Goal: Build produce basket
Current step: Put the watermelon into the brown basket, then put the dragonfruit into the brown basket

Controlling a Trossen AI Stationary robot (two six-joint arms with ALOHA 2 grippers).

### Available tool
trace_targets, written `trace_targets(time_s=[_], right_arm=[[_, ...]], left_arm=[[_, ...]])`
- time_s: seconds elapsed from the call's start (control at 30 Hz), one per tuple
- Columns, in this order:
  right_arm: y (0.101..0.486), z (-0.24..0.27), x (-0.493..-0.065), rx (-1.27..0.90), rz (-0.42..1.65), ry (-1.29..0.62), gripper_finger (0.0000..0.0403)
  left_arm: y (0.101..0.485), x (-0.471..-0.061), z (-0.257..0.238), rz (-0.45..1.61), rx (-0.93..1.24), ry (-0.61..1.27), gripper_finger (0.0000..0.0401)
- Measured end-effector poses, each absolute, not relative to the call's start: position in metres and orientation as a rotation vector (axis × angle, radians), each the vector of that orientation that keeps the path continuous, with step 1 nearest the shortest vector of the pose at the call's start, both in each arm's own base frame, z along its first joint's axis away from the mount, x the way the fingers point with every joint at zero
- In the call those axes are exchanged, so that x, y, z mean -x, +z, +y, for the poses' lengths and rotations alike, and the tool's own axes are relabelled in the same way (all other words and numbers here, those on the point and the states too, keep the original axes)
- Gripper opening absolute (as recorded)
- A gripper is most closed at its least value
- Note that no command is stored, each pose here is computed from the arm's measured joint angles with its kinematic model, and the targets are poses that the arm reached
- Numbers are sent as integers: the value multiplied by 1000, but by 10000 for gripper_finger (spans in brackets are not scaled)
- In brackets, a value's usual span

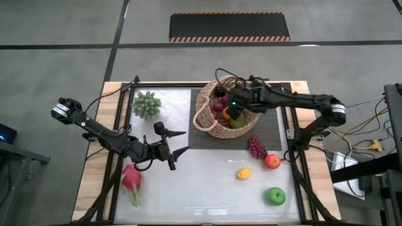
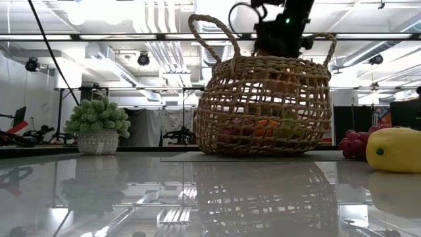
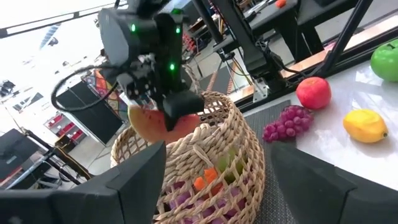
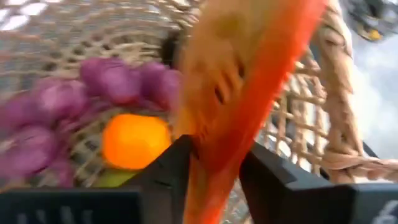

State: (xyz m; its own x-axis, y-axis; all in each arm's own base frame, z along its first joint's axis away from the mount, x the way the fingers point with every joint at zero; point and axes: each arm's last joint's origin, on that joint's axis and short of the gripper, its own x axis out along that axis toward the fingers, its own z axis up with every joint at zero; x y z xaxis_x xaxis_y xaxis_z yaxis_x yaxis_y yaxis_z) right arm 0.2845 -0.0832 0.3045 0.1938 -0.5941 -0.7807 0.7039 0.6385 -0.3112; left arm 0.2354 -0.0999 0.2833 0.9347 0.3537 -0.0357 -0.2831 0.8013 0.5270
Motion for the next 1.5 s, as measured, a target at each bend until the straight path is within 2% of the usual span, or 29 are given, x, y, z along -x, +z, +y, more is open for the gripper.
trace_targets(time_s=[0.17,0.3,0.5,0.8,1.13,1.27,1.5], right_arm=[[299,-100,-291,-99,1087,-1054,177],[307,-104,-298,-109,1092,-1050,197],[329,-82,-304,-160,1047,-914,197],[356,-31,-295,-123,917,-764,192],[360,30,-297,-51,849,-566,192],[351,70,-292,85,794,-477,191],[322,133,-277,305,648,-213,192]], left_arm=[[283,-235,-99,142,-560,359,270],[283,-235,-99,145,-563,368,270],[283,-235,-99,144,-559,368,270],[283,-235,-99,139,-531,369,270],[283,-235,-99,126,-472,372,270],[283,-235,-99,104,-360,376,270],[260,-237,-125,112,96,285,270]])
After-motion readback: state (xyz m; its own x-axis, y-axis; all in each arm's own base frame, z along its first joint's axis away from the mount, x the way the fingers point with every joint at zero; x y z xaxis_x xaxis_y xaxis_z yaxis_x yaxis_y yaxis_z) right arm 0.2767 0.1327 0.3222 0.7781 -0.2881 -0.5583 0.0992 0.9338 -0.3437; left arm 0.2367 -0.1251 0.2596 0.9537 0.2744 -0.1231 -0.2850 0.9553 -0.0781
